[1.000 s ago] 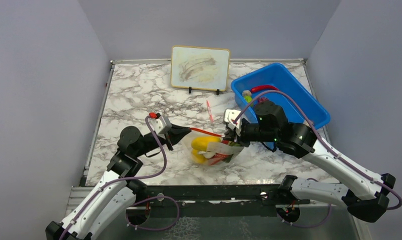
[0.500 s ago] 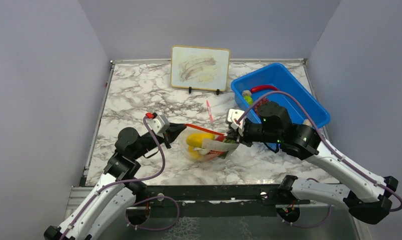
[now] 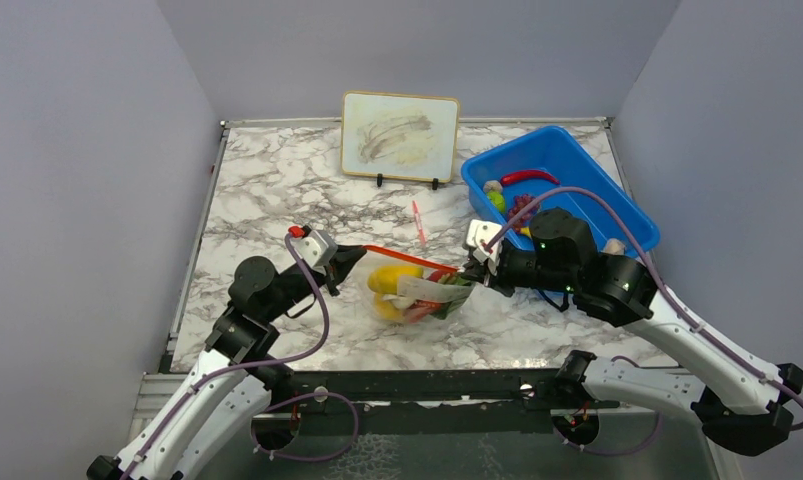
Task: Place the food in the zip-top bag and seal the zipper
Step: Zip the zipper food storage bag at the center of the board.
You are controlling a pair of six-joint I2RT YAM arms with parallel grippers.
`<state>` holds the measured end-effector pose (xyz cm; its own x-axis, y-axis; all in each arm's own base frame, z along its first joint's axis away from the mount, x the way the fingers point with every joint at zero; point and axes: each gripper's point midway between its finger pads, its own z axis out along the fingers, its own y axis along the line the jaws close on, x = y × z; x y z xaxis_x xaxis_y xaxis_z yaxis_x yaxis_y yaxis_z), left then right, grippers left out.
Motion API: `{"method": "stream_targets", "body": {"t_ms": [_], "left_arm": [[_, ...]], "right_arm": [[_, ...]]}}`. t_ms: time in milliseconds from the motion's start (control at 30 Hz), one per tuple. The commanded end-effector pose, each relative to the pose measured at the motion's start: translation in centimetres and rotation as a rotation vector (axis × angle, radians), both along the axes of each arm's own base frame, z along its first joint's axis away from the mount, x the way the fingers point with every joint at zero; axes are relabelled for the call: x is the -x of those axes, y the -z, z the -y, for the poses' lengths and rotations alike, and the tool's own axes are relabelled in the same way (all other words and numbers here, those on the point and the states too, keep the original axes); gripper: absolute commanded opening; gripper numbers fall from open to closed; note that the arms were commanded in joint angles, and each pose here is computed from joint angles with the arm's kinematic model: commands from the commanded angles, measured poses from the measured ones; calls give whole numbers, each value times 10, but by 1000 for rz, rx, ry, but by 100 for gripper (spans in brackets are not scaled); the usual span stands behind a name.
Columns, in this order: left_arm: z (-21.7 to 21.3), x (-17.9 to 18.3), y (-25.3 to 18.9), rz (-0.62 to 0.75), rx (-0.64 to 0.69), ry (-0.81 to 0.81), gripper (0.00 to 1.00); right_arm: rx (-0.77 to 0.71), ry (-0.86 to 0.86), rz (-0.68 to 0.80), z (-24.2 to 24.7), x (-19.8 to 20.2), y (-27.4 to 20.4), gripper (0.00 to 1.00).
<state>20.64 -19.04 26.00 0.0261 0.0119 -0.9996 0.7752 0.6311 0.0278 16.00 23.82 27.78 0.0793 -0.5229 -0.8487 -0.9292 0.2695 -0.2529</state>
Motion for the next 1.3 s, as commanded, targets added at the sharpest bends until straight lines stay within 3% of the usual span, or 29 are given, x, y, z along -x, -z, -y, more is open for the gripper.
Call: {"method": "stream_targets", "body": {"t_ms": [0, 967, 1133, 1200, 1267], "left_arm": [[-20, -15, -13, 44, -11, -136, 0], [-31, -21, -10, 38, -26, -202, 0], [-25, -18, -16, 40, 2, -169, 0], [-23, -17, -36, 68, 34, -161, 0], [-31, -21, -72, 139, 78, -206, 0]], "right_arm": [[-25, 58, 31, 15, 0, -18, 1], [-27, 171, 49, 53, 8, -22, 1], [-93, 134, 71, 42, 9, -35, 1], [-175, 124, 145, 30, -1, -58, 1], [-274, 236, 310, 36, -28, -101, 1]]}}
